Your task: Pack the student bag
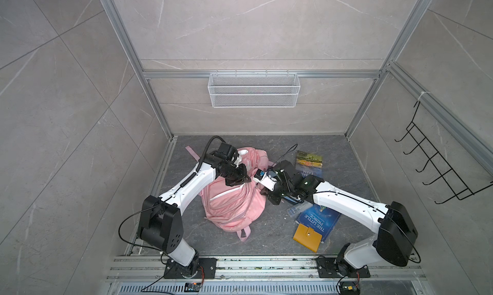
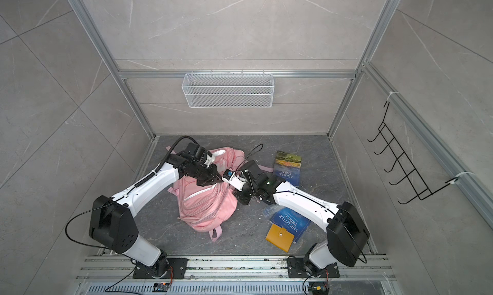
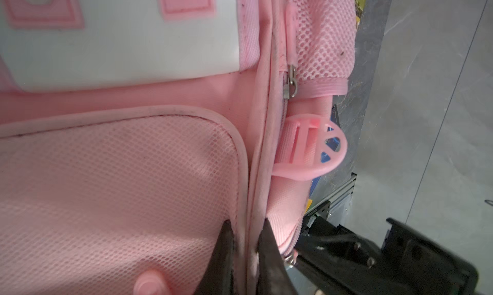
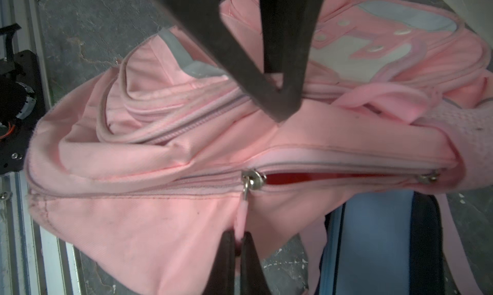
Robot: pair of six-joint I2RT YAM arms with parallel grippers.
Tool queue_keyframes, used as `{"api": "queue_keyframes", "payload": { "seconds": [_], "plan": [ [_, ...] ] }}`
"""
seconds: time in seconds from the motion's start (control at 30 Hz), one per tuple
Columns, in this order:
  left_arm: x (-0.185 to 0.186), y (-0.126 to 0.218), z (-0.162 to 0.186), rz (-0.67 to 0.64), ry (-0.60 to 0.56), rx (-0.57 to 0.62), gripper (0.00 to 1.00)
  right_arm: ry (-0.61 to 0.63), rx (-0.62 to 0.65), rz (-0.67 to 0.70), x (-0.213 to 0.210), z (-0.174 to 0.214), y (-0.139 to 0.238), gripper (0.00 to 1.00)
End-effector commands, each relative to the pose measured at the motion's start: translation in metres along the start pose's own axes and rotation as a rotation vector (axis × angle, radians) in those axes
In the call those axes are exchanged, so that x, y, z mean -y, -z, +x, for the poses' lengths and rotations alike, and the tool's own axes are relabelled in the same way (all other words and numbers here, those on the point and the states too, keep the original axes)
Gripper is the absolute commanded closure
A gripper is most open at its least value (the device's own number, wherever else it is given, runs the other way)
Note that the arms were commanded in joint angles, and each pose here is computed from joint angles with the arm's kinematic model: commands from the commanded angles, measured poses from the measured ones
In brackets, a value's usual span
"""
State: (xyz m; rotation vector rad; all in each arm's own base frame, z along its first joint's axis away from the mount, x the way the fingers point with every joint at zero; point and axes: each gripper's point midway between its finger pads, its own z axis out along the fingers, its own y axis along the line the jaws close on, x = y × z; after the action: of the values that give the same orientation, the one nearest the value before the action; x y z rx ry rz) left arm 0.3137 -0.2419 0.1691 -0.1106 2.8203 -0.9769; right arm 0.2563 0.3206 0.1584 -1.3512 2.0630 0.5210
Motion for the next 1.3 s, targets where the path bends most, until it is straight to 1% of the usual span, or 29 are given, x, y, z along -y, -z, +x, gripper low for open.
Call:
{"api": "queue_keyframes", "payload": {
  "seconds": [0.0,0.13,0.27,0.3,0.37,0.47,0.5,0.53,0.7,0.8,0.87,0.93,1.03,1.13,1.27],
  "plan": [
    [0.026,0.046,-0.103,0.089,0.075,0.377,1.00,0.026,-0.088,-0.169,-0.055,0.025,0.008,1.00],
    [0.020,0.046,-0.115,0.045,0.107,0.397,1.00,0.019,-0.101,-0.177,-0.062,0.030,0.009,1.00],
    [0.007,0.037,-0.120,0.027,0.159,0.393,1.00,-0.007,-0.124,-0.178,-0.064,0.044,0.006,1.00],
    [0.006,0.035,-0.120,0.020,0.152,0.391,0.95,-0.019,-0.121,-0.169,-0.062,0.046,0.004,1.00],
    [0.002,0.036,-0.117,-0.004,0.114,0.387,0.67,-0.060,-0.102,-0.163,-0.057,0.046,0.001,1.00],
    [-0.007,0.042,-0.102,-0.040,0.060,0.373,0.35,-0.135,-0.050,-0.165,-0.044,0.036,0.000,1.00],
    [-0.010,0.044,-0.095,-0.056,0.028,0.362,0.27,-0.151,-0.031,-0.163,-0.040,0.032,0.001,1.00],
    [-0.014,0.047,-0.086,-0.076,-0.024,0.349,0.24,-0.173,-0.015,-0.160,-0.035,0.029,0.001,1.00],
    [-0.025,0.048,-0.023,-0.122,-0.305,0.235,0.26,-0.265,0.029,-0.160,-0.009,0.020,0.003,1.00],
    [-0.035,0.038,0.014,-0.198,-0.471,0.134,0.26,-0.305,0.012,-0.137,0.012,0.028,0.004,1.00],
    [-0.039,0.028,0.028,-0.269,-0.581,0.087,0.26,-0.306,-0.014,-0.115,0.025,0.034,0.005,1.00],
    [-0.040,0.017,0.032,-0.312,-0.653,0.056,0.26,-0.287,-0.049,-0.097,0.032,0.039,0.007,1.00],
    [-0.046,-0.003,0.031,-0.395,-0.723,0.012,0.26,-0.281,-0.067,-0.073,0.045,0.043,0.010,1.00],
    [-0.052,-0.016,0.020,-0.468,-0.742,0.009,0.26,-0.274,-0.072,-0.069,0.047,0.043,0.011,1.00],
    [-0.055,-0.035,0.007,-0.546,-0.799,0.002,0.27,-0.282,-0.075,-0.062,0.048,0.044,0.011,1.00]
  ]
}}
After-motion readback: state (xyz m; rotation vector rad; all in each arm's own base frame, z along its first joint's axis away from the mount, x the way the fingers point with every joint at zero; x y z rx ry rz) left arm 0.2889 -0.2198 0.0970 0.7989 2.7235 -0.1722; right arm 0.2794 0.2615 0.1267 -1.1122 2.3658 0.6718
